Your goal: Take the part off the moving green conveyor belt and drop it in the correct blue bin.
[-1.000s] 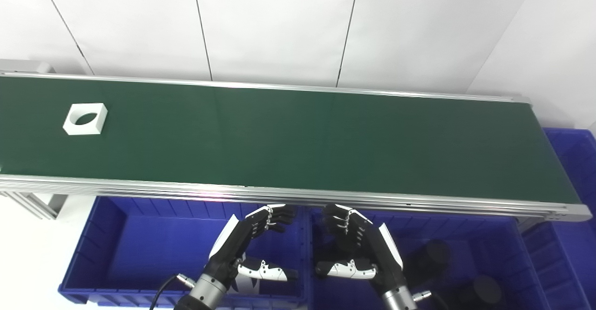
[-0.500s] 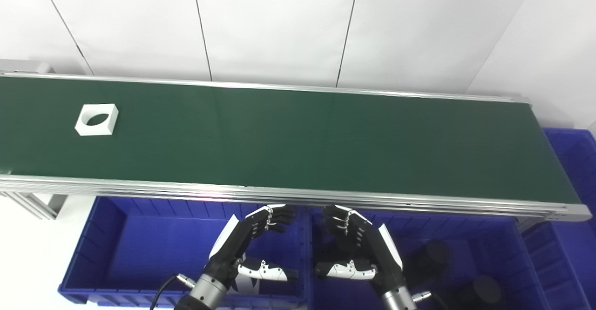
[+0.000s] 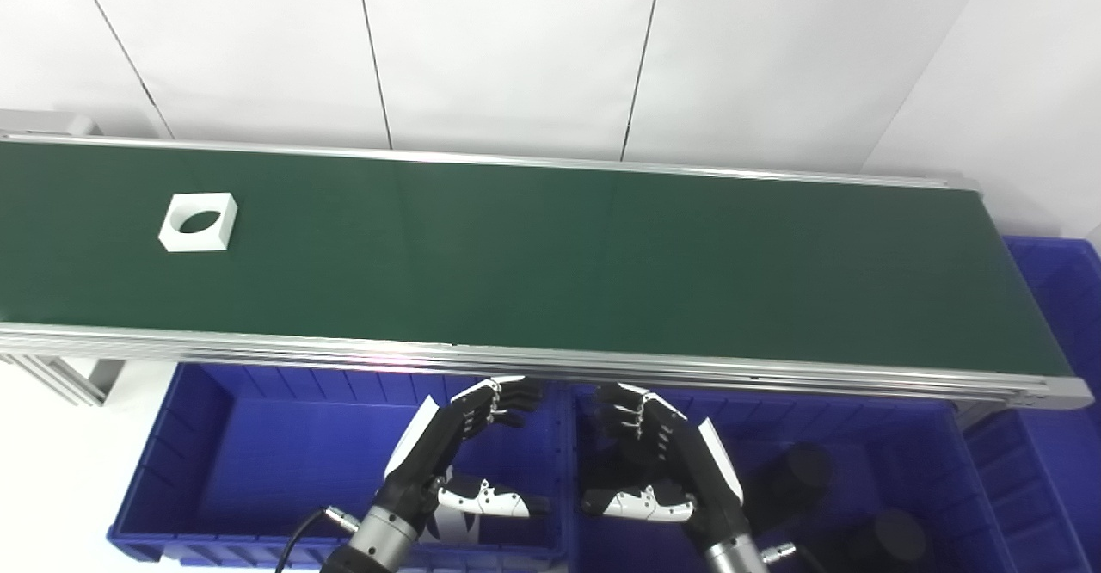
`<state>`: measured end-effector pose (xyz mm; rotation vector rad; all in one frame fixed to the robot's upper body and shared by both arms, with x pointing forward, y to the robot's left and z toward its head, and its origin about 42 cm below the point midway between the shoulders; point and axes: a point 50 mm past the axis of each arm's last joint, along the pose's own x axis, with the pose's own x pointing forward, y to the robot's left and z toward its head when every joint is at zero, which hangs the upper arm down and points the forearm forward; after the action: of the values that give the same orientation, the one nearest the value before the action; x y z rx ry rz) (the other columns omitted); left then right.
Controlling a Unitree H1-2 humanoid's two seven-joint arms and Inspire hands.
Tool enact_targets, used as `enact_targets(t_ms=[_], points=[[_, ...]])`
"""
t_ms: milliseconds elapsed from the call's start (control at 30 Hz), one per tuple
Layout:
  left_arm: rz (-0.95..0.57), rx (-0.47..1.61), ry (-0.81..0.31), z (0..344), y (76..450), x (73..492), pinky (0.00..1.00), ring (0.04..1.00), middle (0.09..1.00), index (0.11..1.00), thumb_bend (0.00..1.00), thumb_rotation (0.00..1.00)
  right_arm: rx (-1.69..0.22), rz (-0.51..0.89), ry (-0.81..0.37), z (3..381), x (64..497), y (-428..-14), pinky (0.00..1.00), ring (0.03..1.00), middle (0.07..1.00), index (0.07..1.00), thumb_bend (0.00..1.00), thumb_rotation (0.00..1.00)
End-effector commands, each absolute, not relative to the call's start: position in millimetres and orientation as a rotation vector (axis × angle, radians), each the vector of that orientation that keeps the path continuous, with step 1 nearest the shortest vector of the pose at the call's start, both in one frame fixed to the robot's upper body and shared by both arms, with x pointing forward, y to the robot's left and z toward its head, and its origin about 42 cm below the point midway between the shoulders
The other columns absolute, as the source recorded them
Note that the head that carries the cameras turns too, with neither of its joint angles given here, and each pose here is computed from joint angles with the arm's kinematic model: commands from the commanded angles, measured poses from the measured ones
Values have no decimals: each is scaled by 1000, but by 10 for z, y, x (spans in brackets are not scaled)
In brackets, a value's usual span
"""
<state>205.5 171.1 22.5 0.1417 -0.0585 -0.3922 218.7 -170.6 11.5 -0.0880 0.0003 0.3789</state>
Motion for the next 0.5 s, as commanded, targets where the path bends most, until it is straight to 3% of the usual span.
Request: enact_targets(t_ms=[0, 467], points=[[-383, 150, -121, 325, 1729, 2139, 688, 747, 767, 751, 893, 130, -75, 382, -92, 257, 2241, -1703, 684, 748, 787, 753, 900, 237], [-384, 145, -118, 317, 1740, 2133, 684, 742, 765, 752, 897, 129, -74, 383, -89, 258, 2199, -1754, 693, 751, 786, 755, 912, 234]])
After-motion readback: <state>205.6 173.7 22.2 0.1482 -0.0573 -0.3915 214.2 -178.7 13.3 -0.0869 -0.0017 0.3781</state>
